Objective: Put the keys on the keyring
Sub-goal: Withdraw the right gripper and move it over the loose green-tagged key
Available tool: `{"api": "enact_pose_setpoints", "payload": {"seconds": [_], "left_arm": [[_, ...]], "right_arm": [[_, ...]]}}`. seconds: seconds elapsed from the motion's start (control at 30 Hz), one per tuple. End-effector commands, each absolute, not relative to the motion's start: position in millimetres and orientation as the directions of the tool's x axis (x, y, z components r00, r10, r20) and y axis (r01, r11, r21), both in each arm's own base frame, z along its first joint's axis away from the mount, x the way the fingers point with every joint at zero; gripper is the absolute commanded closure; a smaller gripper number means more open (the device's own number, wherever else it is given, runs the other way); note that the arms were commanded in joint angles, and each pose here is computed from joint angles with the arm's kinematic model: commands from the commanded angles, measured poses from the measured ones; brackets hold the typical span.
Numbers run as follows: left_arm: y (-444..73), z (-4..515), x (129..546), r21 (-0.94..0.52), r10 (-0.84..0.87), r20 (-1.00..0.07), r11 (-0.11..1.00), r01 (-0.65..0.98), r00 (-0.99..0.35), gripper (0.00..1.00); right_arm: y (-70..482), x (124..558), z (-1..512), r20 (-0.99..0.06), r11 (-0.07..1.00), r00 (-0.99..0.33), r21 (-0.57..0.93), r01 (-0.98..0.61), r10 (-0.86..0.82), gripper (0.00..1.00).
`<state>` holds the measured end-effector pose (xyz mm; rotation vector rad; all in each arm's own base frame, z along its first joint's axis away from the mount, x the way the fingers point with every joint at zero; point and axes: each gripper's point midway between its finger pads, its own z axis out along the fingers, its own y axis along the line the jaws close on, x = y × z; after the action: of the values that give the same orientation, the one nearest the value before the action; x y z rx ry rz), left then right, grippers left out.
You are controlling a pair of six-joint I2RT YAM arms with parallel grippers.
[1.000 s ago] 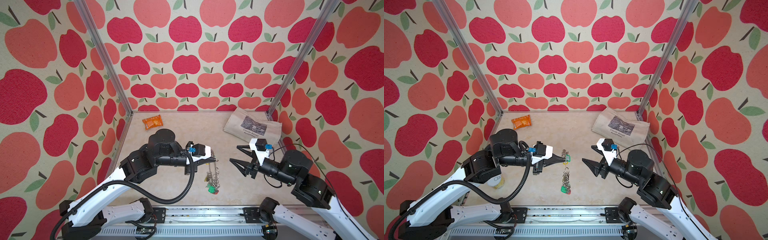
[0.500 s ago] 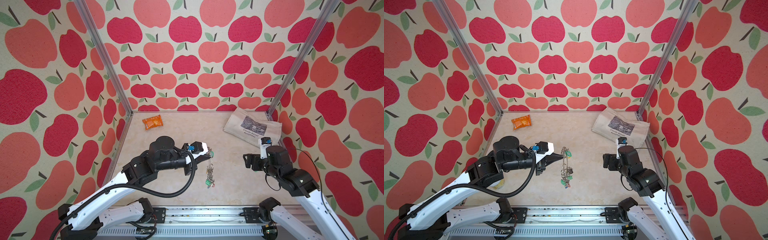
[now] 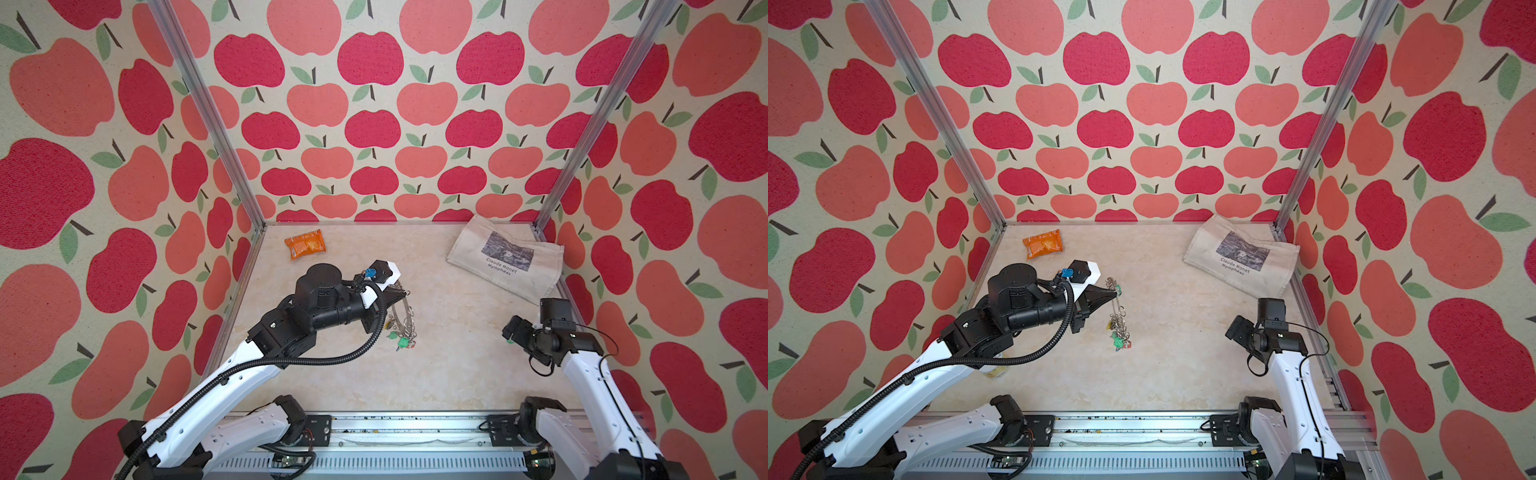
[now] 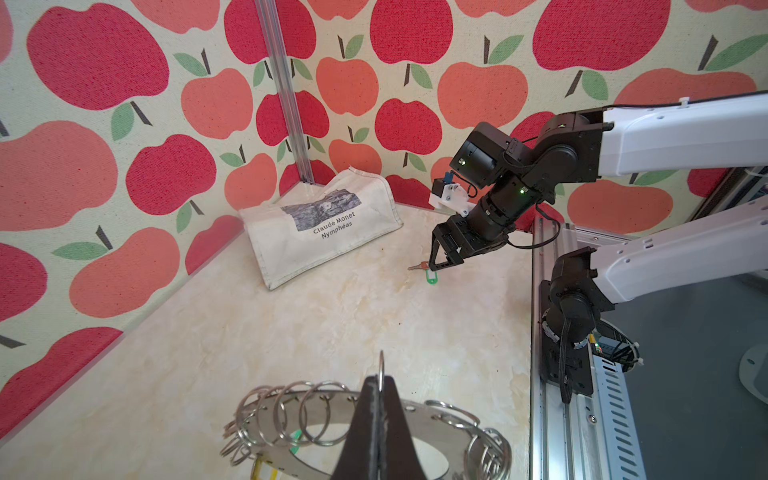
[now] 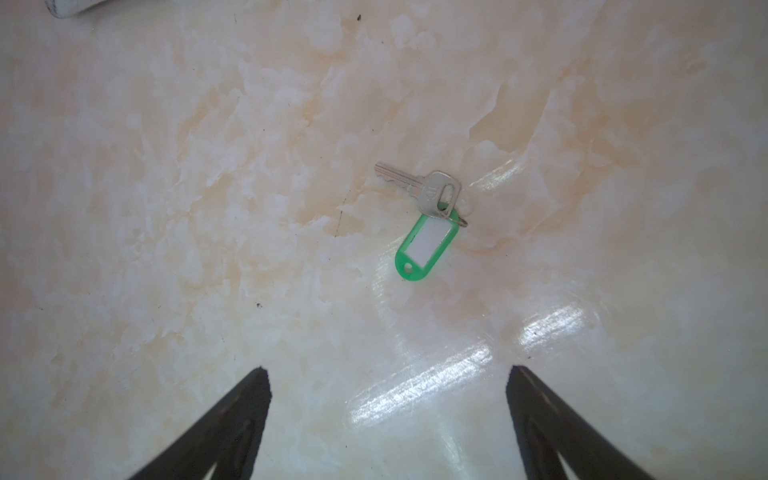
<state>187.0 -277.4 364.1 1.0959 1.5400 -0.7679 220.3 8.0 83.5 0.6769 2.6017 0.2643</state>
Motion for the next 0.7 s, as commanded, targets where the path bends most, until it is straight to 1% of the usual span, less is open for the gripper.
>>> {"api": "enact_pose_setpoints", "payload": {"seconds": [0.0, 0.2, 0.37, 0.47, 0.53, 0.67], "left_arm": [[-278, 382, 183, 0.06, 0.175, -0.985, 0.353, 0.933, -0.002, 1.0], [-270, 378, 182, 0.045, 0.173, -0.985, 0.359, 0.932, -0.019, 1.0], [-262, 376, 190, 0.023, 0.16, -0.986, 0.39, 0.92, -0.043, 1.0], [-260, 375, 193, 0.013, 0.149, -0.987, 0.402, 0.915, -0.052, 1.0], [-259, 374, 195, 0.009, 0.144, -0.988, 0.413, 0.91, -0.056, 1.0], [-257, 373, 201, 0.004, 0.144, -0.987, 0.432, 0.902, -0.065, 1.0]], "right_arm": [[-4, 236, 77, -0.4, 0.841, -0.74, 0.279, 0.464, 0.541, 0.07], [-12, 242, 52, -0.381, 0.838, -0.747, 0.234, 0.493, 0.546, 0.04], [-5, 254, 29, -0.327, 0.839, -0.774, 0.252, 0.482, 0.542, 0.04], [-2, 259, 16, -0.27, 0.851, -0.809, 0.229, 0.472, 0.521, 0.05], [3, 264, 9, -0.233, 0.856, -0.829, 0.24, 0.458, 0.508, 0.08], [11, 272, 13, -0.235, 0.856, -0.834, 0.285, 0.431, 0.499, 0.11]]}}
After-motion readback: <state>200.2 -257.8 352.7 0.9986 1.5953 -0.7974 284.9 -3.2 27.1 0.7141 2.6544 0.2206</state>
